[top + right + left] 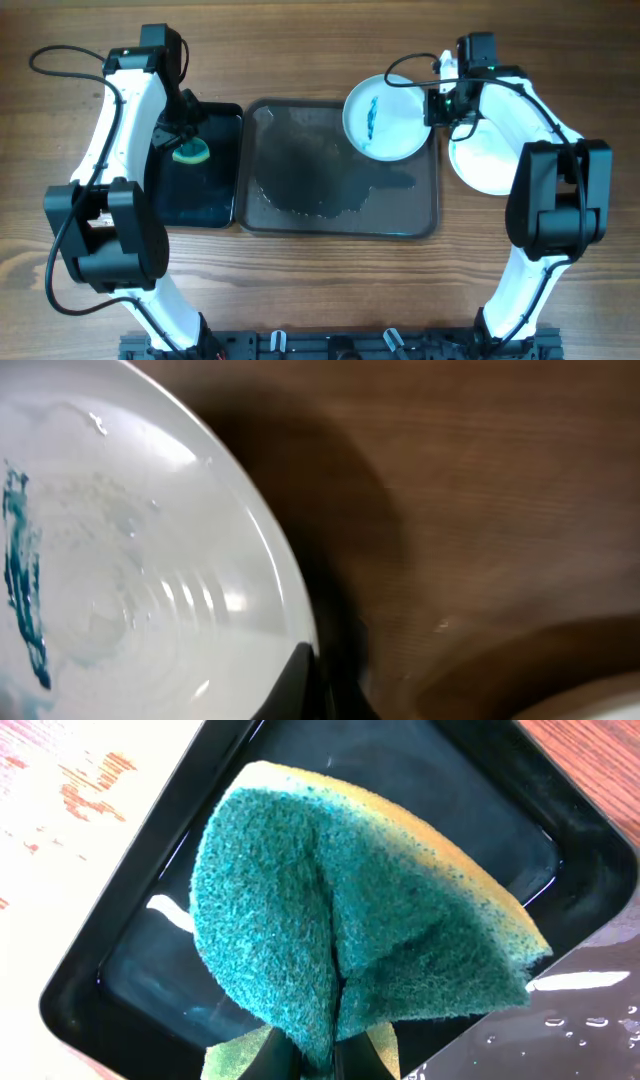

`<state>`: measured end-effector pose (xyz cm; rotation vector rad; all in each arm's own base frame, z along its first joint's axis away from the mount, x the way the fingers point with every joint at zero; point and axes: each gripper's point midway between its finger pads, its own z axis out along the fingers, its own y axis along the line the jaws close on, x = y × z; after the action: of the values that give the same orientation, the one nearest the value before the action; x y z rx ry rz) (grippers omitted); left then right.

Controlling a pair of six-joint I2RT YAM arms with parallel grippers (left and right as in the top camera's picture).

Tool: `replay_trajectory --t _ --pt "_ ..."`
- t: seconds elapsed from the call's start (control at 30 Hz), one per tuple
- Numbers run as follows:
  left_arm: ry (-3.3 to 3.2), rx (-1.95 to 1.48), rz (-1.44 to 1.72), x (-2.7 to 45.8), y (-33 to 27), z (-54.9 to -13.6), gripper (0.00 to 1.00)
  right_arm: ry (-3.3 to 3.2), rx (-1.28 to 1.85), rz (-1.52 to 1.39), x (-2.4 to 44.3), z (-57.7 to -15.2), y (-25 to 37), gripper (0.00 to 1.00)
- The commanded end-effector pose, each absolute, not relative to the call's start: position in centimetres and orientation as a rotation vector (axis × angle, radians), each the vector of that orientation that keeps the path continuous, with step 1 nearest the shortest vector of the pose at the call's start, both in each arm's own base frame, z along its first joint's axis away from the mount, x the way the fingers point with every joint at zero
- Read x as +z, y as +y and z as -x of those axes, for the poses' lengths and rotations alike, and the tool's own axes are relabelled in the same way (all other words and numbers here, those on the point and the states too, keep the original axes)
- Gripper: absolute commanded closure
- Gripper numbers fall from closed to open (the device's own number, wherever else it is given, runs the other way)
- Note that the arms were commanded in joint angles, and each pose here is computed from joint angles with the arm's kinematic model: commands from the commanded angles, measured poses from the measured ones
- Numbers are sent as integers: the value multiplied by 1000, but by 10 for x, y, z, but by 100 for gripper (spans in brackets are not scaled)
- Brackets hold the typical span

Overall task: Clean dirty plates on tray and stack at the side
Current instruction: 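Grip the back plate and drag it to the tray center, then bring the sponge with the left gripper onto the third plate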

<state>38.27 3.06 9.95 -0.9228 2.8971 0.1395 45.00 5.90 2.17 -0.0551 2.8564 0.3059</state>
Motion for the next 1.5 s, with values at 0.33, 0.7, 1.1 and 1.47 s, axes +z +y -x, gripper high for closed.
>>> replay_trajectory --t 0.33,0.7,1.1,1.47 --pt "2876 154 897 107 34 -385 96 3079 586 35 35 -377 147 96" --pt "2889 83 883 106 22 -388 96 3106 437 76 29 -359 191 96" --pt "2907 -48 593 102 -64 -405 96 3161 563 92 -2 -353 209 96" --pt "3064 -184 281 45 -172 -388 96 3160 578 92 -7 -355 212 96"
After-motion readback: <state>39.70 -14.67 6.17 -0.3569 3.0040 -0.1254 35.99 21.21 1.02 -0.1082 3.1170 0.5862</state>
